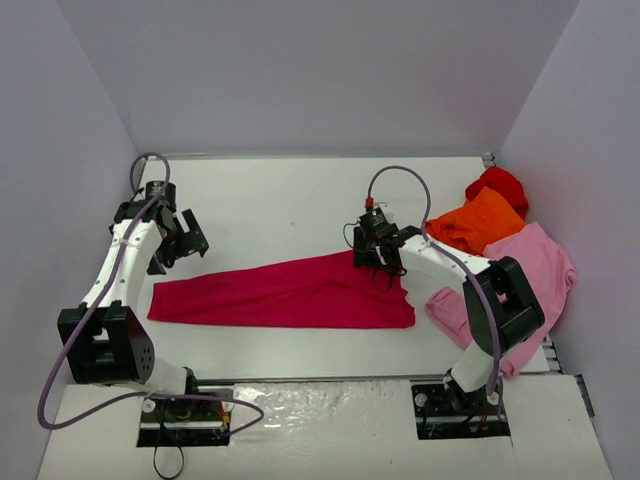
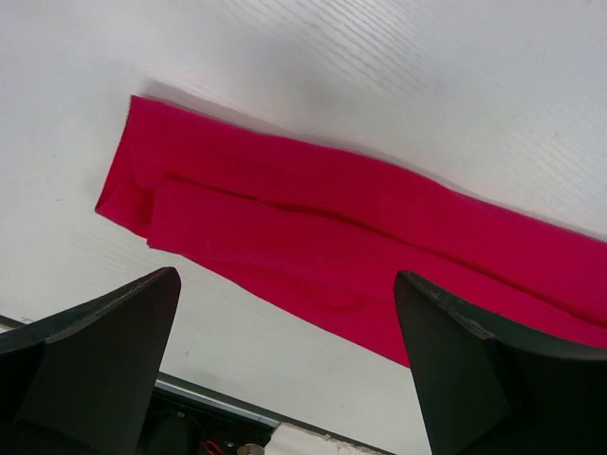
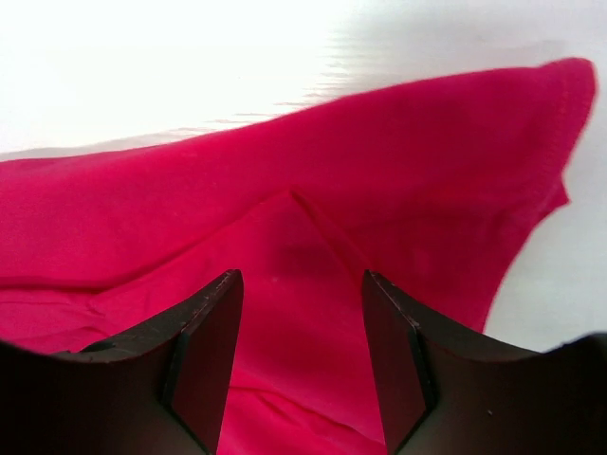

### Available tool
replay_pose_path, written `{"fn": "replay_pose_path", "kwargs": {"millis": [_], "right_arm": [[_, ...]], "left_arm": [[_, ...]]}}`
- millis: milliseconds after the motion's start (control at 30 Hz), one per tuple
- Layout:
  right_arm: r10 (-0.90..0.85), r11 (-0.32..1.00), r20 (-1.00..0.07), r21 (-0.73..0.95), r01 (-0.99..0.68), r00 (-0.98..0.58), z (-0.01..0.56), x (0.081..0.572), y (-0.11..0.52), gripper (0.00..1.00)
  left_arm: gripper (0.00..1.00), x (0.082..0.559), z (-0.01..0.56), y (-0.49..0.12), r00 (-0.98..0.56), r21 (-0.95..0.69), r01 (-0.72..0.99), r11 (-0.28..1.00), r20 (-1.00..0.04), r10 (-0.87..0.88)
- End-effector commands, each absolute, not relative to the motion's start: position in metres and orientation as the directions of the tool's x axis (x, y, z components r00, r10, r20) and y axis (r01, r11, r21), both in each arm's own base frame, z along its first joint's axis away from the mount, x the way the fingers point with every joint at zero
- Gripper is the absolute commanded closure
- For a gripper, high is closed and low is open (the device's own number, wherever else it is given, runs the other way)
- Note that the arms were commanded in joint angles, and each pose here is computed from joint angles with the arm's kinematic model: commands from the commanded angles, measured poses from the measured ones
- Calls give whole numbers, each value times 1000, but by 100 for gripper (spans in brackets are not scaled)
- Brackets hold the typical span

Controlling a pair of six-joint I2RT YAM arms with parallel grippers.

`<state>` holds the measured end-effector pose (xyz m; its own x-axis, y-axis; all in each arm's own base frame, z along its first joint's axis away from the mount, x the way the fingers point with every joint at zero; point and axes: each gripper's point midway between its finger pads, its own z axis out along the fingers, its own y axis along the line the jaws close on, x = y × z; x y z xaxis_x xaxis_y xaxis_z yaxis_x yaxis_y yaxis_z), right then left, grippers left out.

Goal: Fold and stack the t-shirts

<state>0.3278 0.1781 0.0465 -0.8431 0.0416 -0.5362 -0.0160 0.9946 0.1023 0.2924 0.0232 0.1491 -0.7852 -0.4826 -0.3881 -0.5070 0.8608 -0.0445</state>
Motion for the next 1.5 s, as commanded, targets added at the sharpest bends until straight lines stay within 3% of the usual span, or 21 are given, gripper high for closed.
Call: {"fn": "replay_pose_path", "kwargs": {"millis": [0, 333, 433, 533, 600, 900, 1000, 1067, 1200, 1367, 1467], "right_arm": [[48, 981, -585, 180, -72, -810, 62, 351, 204, 50], [6, 989, -547, 127, -76, -837, 28, 354, 201, 52], [2, 991, -541, 114, -71, -841, 22, 352, 198, 64], [6, 992, -546, 112, -66, -838, 25, 351, 197, 93], [7, 991, -552, 115, -67, -834, 29, 350, 196, 100], [4, 991, -589, 113, -77, -808, 61, 343, 191, 100], [2, 991, -599, 110, -80, -801, 69, 338, 187, 86], [3, 991, -611, 109, -81, -792, 75, 336, 184, 85], [-6, 991, -603, 101, -83, -798, 72, 331, 181, 88], [-6, 991, -593, 104, -84, -805, 69, 325, 180, 100], [2, 989, -594, 122, -88, -804, 73, 319, 181, 100]], "left_arm": [[5, 308, 152, 10, -772, -78, -492, 867, -421, -475], [6, 309, 143, 14, -787, -35, -496, 868, -404, -466], [7, 310, 141, 5, -804, -32, -468, 883, -400, -441], [7, 311, 140, 3, -808, -30, -463, 886, -398, -435], [7, 311, 140, 2, -809, -28, -461, 887, -398, -433], [7, 311, 140, -1, -811, -23, -456, 890, -400, -426], [7, 310, 141, -1, -810, -22, -455, 890, -404, -424], [7, 309, 142, -1, -811, -20, -456, 890, -404, -424], [8, 309, 143, -2, -809, -24, -455, 890, -407, -424], [8, 307, 145, -2, -810, -19, -453, 891, -408, -421], [8, 306, 147, -1, -808, -21, -454, 891, -413, -421]]}}
